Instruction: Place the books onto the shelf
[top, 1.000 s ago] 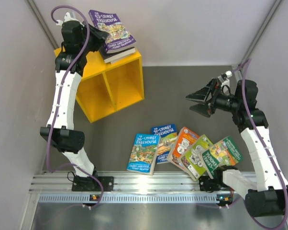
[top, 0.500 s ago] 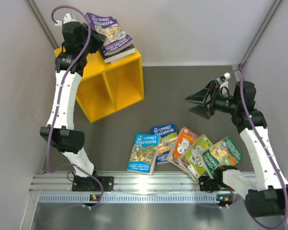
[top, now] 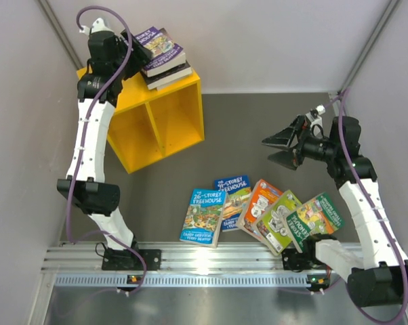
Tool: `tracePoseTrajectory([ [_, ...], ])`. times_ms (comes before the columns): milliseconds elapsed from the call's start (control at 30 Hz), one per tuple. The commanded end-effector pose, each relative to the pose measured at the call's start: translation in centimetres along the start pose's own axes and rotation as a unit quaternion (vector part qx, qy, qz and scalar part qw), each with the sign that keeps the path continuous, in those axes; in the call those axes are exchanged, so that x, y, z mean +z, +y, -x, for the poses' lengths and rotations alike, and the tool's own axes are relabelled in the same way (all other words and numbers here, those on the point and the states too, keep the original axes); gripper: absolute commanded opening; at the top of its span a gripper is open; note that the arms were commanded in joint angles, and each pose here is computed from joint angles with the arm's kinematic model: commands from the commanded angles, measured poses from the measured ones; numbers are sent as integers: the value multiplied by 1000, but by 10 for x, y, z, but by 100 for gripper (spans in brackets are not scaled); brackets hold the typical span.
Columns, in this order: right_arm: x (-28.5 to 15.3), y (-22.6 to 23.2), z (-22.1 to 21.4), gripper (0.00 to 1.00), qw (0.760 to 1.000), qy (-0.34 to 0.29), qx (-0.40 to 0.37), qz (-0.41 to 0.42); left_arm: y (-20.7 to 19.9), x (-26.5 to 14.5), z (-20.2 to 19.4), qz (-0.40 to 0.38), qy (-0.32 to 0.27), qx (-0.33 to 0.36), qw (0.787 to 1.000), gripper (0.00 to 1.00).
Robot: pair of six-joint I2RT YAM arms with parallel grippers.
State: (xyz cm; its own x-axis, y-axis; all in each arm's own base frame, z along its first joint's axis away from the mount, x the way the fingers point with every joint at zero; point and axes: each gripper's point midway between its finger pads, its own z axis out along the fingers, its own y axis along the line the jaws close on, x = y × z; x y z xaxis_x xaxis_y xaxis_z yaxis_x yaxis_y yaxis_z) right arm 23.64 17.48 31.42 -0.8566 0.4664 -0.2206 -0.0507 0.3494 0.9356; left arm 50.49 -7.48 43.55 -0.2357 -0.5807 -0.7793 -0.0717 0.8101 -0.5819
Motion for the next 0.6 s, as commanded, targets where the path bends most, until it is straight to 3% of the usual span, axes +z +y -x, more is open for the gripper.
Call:
tracePoseTrajectory([
  [0, -2, 11, 1, 94, 999, -7, -27, 16, 2, 0, 6, 4, -5, 28, 1000, 71],
  [367, 0, 6, 2, 94, 1000, -10, -23, 11, 2, -4, 26, 15, -37, 77, 996, 77],
  [567, 1, 2, 2, 93, 1000, -9, -20, 7, 3, -15, 47, 32, -74, 83, 993, 88],
])
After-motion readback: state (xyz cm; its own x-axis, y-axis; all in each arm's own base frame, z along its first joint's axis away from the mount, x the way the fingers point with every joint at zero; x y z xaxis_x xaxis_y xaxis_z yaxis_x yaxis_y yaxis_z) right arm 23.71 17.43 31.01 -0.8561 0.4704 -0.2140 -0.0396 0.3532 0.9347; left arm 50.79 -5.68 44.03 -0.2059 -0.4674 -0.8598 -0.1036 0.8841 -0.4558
